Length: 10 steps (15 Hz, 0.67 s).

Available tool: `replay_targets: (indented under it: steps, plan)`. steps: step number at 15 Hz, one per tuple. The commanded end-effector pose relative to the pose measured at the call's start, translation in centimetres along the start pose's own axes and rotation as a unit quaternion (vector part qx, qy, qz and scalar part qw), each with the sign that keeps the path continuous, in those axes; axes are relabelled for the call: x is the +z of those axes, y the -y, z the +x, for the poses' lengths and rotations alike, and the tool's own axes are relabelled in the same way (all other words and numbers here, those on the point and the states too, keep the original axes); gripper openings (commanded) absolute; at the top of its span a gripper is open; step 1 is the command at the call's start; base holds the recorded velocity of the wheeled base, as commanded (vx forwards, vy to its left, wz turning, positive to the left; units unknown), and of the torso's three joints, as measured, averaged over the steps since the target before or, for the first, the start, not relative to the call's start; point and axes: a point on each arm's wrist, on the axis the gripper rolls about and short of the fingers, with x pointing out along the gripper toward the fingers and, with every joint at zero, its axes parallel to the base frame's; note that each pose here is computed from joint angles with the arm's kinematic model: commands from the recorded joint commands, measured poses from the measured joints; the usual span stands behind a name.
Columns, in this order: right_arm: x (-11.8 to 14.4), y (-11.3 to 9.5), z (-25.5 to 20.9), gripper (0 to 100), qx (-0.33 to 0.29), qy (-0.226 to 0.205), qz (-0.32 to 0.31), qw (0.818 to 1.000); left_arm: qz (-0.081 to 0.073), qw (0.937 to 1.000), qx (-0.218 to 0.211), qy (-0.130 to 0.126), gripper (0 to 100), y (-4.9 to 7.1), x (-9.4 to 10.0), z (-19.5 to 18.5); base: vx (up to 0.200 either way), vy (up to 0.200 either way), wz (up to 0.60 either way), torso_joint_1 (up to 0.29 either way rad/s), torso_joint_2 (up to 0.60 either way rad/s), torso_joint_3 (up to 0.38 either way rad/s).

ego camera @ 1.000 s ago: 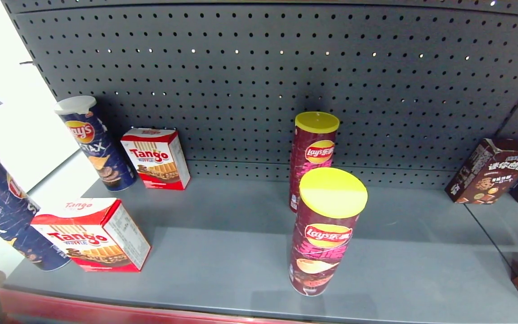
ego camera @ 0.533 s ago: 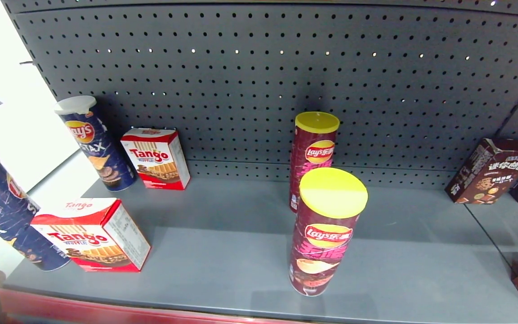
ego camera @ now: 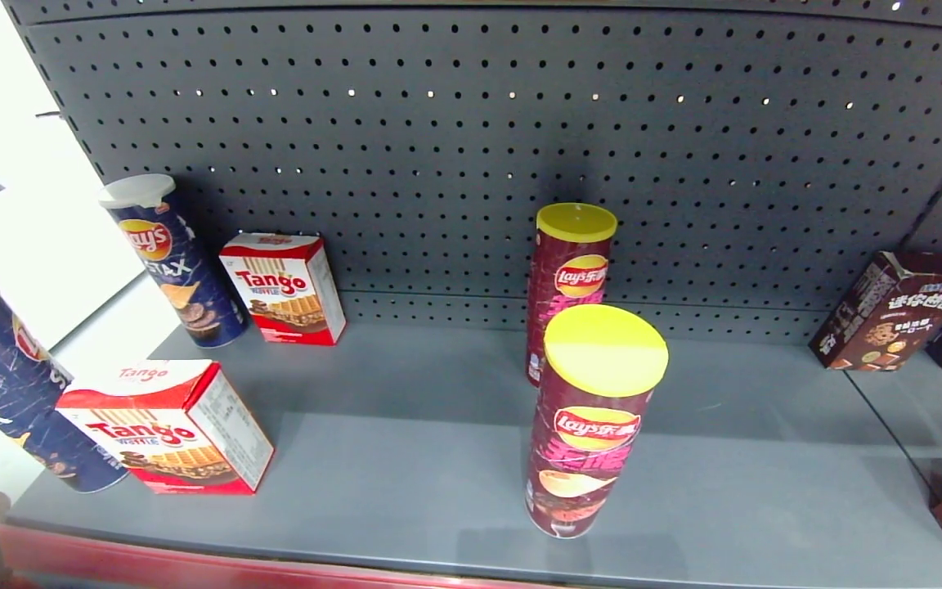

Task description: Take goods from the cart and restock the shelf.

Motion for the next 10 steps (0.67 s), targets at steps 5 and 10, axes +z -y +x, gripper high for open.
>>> replay_targets:
  steps: [5, 10]
  plan:
    - [0.00, 0.00, -0.04, 100, -0.001, 0.003, 0.002, 1.000, -0.003, 1.0000, 0.002, -0.001, 100, -0.01, 0.01, 0.01, 0.000, 0.000, -0.12, 0.000, 0.00, 0.000]
    - [0.00, 0.00, -0.04, 100, 0.001, 0.003, 0.002, 1.000, -0.003, 1.0000, 0.003, -0.001, 100, -0.01, 0.01, 0.01, 0.000, 0.000, 0.00, 0.000, 0.00, 0.000]
